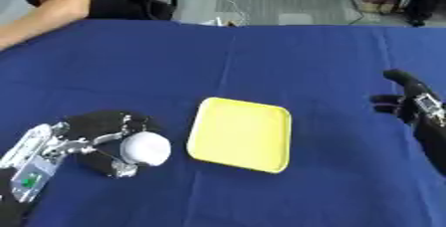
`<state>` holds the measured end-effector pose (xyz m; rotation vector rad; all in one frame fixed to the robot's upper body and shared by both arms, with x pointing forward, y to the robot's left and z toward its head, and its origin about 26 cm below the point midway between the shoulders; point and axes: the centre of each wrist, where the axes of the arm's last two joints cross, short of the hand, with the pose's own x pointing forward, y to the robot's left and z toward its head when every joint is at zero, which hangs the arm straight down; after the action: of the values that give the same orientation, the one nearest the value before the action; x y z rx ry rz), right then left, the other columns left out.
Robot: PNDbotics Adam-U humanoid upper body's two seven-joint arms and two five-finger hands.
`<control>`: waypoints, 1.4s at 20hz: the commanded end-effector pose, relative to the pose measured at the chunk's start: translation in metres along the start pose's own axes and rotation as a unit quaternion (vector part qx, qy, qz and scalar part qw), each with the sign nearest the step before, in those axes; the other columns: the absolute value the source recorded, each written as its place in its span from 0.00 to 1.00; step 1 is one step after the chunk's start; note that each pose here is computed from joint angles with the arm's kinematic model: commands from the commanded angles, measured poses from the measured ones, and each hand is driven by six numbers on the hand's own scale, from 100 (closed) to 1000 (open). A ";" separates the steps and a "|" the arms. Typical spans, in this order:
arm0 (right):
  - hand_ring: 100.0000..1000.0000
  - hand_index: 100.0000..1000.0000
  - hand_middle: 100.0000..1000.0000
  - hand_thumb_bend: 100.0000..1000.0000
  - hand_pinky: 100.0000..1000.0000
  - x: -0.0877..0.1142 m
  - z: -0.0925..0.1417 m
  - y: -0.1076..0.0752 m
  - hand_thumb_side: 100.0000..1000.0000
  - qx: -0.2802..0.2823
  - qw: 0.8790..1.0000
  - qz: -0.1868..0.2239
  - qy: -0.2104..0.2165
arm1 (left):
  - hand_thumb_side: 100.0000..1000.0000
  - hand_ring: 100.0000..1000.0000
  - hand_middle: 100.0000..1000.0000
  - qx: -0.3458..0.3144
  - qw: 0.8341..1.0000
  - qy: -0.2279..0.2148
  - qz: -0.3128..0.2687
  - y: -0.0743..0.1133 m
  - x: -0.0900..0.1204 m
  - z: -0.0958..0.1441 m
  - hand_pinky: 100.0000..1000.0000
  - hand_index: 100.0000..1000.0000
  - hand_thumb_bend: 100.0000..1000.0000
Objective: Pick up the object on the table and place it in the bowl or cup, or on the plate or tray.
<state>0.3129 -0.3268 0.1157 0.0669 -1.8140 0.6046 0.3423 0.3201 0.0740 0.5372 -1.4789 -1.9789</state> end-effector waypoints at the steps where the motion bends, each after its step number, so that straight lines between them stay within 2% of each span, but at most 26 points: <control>1: 0.76 1.00 0.99 0.00 0.76 0.003 0.002 -0.005 0.94 0.003 1.000 0.013 0.001 | 0.78 0.79 0.83 -0.076 0.993 -0.027 -0.087 0.019 -0.009 0.019 0.75 1.00 0.45; 2: 0.76 1.00 0.99 0.00 0.76 0.003 0.002 -0.005 0.94 0.004 1.000 0.013 0.001 | 0.78 0.79 0.83 -0.083 0.990 -0.030 -0.108 0.025 -0.010 0.020 0.75 1.00 0.45; 3: 0.76 1.00 0.99 0.00 0.76 0.003 0.002 -0.005 0.94 0.004 1.000 0.013 0.001 | 0.80 0.80 0.82 -0.090 0.988 -0.034 -0.123 0.029 -0.010 0.021 0.76 1.00 0.52; 4: 0.76 1.00 0.99 0.00 0.76 0.003 0.002 -0.005 0.94 0.004 1.000 0.013 0.002 | 0.80 0.80 0.82 -0.097 0.985 -0.039 -0.138 0.032 -0.010 0.021 0.76 1.00 0.52; 6: 0.76 1.00 0.99 0.00 0.76 0.003 0.002 -0.005 0.94 0.004 1.000 0.014 0.002 | 0.87 0.83 0.84 -0.117 0.977 -0.053 -0.167 0.036 -0.009 0.020 0.80 1.00 0.62; 7: 0.76 1.00 0.99 0.00 0.76 0.002 0.002 -0.005 0.94 0.004 1.000 0.014 0.002 | 0.88 0.84 0.84 -0.126 0.973 -0.059 -0.182 0.038 -0.008 0.020 0.81 1.00 0.68; 9: 0.76 1.00 0.99 0.00 0.76 0.002 0.002 -0.005 0.94 0.005 1.000 0.014 0.003 | 0.86 0.80 0.81 -0.141 0.964 -0.073 -0.215 0.045 -0.004 0.018 0.78 1.00 0.72; 10: 0.76 1.00 0.99 0.00 0.76 0.002 0.002 -0.005 0.94 0.005 1.000 0.014 0.003 | 0.82 0.77 0.78 -0.145 0.960 -0.077 -0.227 0.048 -0.002 0.017 0.76 1.00 0.71; 11: 0.76 1.00 0.99 0.00 0.76 0.002 0.002 -0.005 0.94 0.005 1.000 0.014 0.003 | 0.73 0.68 0.72 -0.146 0.958 -0.079 -0.234 0.048 -0.001 0.016 0.69 0.95 0.68; 13: 0.76 1.00 0.99 0.00 0.76 0.002 0.002 -0.005 0.94 0.005 1.000 0.014 0.003 | 0.54 0.47 0.57 -0.139 0.958 -0.079 -0.238 0.046 0.000 0.013 0.52 0.80 0.61; 14: 0.76 1.00 0.99 0.00 0.76 0.002 0.002 -0.005 0.94 0.004 1.000 0.014 0.003 | 0.51 0.39 0.50 -0.126 0.961 -0.076 -0.233 0.045 0.001 0.012 0.45 0.73 0.55; 15: 0.76 1.00 0.99 0.00 0.76 0.002 0.003 -0.005 0.94 0.004 1.000 0.014 0.004 | 0.48 0.28 0.41 -0.110 0.965 -0.071 -0.225 0.041 0.001 0.011 0.36 0.63 0.47; 16: 0.76 1.00 0.99 0.00 0.76 0.002 0.003 -0.005 0.94 0.003 1.000 0.014 0.004 | 0.48 0.21 0.36 -0.094 0.970 -0.066 -0.215 0.038 0.000 0.010 0.31 0.58 0.38; 17: 0.76 1.00 0.99 0.00 0.76 0.002 0.003 -0.005 0.94 0.003 1.000 0.014 0.004 | 0.56 0.13 0.30 -0.082 0.973 -0.061 -0.205 0.033 0.000 0.009 0.23 0.51 0.30; 19: 0.76 1.00 0.99 0.00 0.76 0.002 0.003 -0.005 0.94 0.002 1.000 0.015 0.004 | 0.66 0.08 0.26 -0.061 0.983 -0.055 -0.164 0.014 -0.002 0.006 0.20 0.46 0.21; 21: 0.76 1.00 0.99 0.00 0.76 0.002 0.003 -0.005 0.94 0.002 1.000 0.015 0.003 | 0.79 0.03 0.22 -0.054 0.991 -0.049 -0.113 -0.007 -0.006 0.004 0.15 0.42 0.02; 22: 0.76 1.00 0.99 0.00 0.76 0.002 0.003 -0.005 0.94 0.002 1.000 0.014 0.003 | 0.85 0.00 0.19 -0.054 0.995 -0.040 -0.073 -0.023 -0.009 0.003 0.09 0.38 0.00; 24: 0.76 1.00 0.99 0.00 0.76 0.002 0.003 -0.005 0.94 0.002 1.000 0.014 0.003 | 0.86 0.00 0.17 -0.057 0.998 -0.019 0.014 -0.052 -0.013 0.002 0.06 0.37 0.00; 27: 0.76 1.00 0.99 0.00 0.76 0.001 0.003 -0.006 0.94 0.001 1.000 0.014 0.003 | 0.85 0.00 0.14 -0.075 0.992 0.014 0.105 -0.076 -0.018 0.000 0.03 0.34 0.00; 28: 0.76 1.00 0.99 0.00 0.76 0.001 0.003 -0.006 0.94 0.001 1.000 0.013 0.003 | 0.87 0.00 0.12 -0.081 0.988 0.022 0.127 -0.081 -0.018 -0.001 0.01 0.33 0.00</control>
<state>0.3123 -0.3284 0.1108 0.0634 -1.7969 0.6069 0.3549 0.3305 0.0452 0.4222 -1.5284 -1.8831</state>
